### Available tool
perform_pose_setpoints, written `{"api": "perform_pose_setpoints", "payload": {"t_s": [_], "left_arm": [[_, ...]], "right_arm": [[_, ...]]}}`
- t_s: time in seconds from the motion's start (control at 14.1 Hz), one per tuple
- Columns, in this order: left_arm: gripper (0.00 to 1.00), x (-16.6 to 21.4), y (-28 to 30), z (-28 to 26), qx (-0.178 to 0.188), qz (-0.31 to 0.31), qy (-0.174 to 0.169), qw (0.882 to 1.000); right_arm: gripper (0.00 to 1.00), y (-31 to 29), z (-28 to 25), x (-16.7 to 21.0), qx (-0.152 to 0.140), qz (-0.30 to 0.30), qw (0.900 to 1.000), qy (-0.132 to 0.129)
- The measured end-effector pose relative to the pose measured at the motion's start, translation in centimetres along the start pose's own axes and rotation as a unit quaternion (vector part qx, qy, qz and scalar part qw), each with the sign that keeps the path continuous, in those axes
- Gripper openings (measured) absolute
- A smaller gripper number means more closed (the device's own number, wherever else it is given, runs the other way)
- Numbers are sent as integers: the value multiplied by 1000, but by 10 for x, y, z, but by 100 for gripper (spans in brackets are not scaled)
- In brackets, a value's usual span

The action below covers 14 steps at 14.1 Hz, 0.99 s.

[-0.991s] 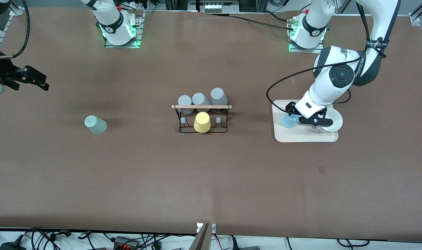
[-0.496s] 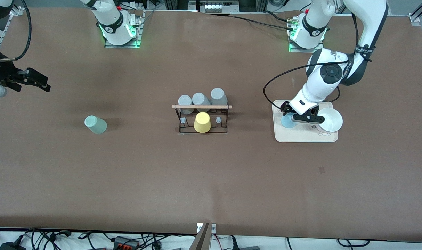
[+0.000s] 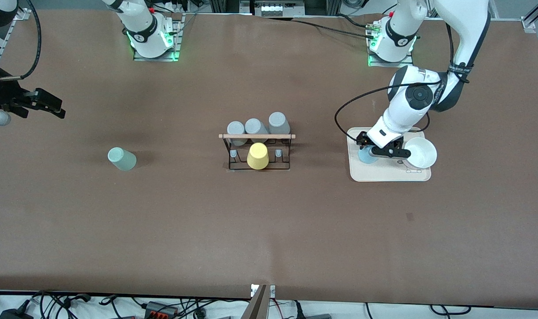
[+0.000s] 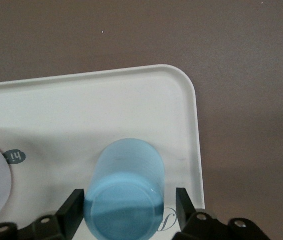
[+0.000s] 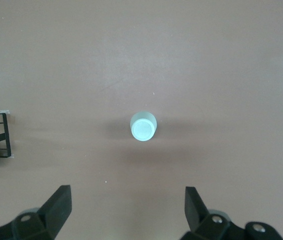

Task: Hang scattered cups on rack with three cups
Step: 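Carry the blue cup rackward while the right gripper reaches the teal cup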

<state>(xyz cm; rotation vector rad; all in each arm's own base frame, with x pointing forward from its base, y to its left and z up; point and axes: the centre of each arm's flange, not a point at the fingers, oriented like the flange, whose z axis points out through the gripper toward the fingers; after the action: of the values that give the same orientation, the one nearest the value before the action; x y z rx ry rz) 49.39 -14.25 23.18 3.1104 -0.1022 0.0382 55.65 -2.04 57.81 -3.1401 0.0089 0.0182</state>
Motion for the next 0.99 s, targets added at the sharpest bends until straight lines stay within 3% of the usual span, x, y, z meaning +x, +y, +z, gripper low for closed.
{"api": "perform_pose_setpoints", "payload": {"t_s": [0.07, 0.14, 0.64, 0.99], "left_arm": [[66, 0, 0, -1, 0, 0, 1, 1000], [64, 0, 0, -1, 0, 0, 2, 1000], [64, 7, 1, -14, 6, 1, -13, 1000], [64, 59, 19, -113, 22, 6, -49, 999]], "right_arm": [[100, 0, 0, 0, 0, 0, 1000, 0], [100, 0, 1, 1, 0, 0, 1000, -1], [100, 0, 32, 14, 1, -1, 1000, -28], [100, 0, 79, 33, 2, -1, 998, -56]]}}
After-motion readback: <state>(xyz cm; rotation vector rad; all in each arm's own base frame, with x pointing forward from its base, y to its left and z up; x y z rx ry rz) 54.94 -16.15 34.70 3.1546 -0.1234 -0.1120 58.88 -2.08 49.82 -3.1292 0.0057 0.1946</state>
